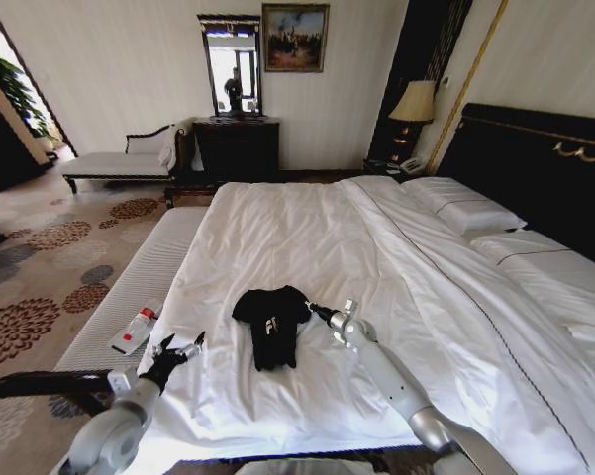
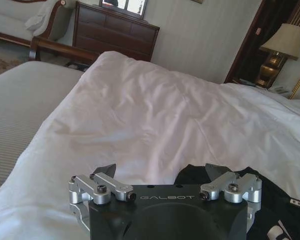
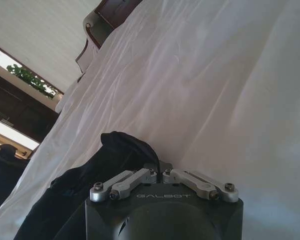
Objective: Fold the clothes on the bed.
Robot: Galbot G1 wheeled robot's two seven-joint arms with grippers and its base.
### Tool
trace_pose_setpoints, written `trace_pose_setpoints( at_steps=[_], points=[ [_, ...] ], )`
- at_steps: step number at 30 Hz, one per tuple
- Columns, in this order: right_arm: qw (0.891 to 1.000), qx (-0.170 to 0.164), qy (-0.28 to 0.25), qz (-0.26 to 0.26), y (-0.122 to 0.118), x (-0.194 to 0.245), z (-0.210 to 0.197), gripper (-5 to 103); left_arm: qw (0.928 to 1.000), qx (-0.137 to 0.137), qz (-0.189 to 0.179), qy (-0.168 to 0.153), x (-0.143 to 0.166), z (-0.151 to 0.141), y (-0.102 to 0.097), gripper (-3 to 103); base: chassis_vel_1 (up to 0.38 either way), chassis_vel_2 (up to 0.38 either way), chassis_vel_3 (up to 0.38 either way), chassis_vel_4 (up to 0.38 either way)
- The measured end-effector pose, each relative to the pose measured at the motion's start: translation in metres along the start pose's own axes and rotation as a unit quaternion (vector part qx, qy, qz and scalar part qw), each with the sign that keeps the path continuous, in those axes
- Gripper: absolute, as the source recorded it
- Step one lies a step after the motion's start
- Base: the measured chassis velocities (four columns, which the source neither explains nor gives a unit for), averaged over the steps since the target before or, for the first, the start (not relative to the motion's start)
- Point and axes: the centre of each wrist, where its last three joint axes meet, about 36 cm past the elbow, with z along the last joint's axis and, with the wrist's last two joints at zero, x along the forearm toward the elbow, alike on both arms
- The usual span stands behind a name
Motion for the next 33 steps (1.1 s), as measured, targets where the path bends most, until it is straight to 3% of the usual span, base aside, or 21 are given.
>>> trace_pose_setpoints(
  at_steps=[7, 10, 12, 14, 20, 33],
  points=[
    [1.000, 0.002, 0.004, 0.006, -0.002, -0.002, -0.001, 0, 0.9994, 0.014, 0.019, 0.024, -0.063, 0.004, 0.000, 100, 0.000, 0.000, 0.000, 0.000],
    [1.000, 0.003, 0.009, 0.013, -0.004, -0.004, 0.000, 0, 0.9967, 0.048, 0.036, 0.054, -0.105, 0.032, -0.015, 100, 0.000, 0.000, 0.000, 0.000],
    [1.000, 0.003, 0.011, 0.015, -0.005, -0.004, 0.001, 0, 0.9958, 0.056, 0.038, 0.061, -0.113, 0.038, -0.019, 100, 0.000, 0.000, 0.000, 0.000],
    [1.000, 0.007, 0.015, 0.020, -0.005, -0.006, 0.001, 0, 0.9910, 0.087, 0.048, 0.089, -0.140, 0.066, -0.036, 100, 0.000, 0.000, 0.000, 0.000],
    [1.000, 0.009, 0.015, 0.025, -0.006, -0.007, -0.003, 0, 0.9850, 0.120, 0.059, 0.108, -0.147, 0.087, -0.053, 100, 0.000, 0.000, 0.000, 0.000],
    [0.999, 0.012, 0.016, 0.028, -0.008, -0.008, -0.003, 0, 0.9839, 0.143, 0.051, 0.095, -0.160, 0.082, -0.037, 100, 0.000, 0.000, 0.000, 0.000]
  ],
)
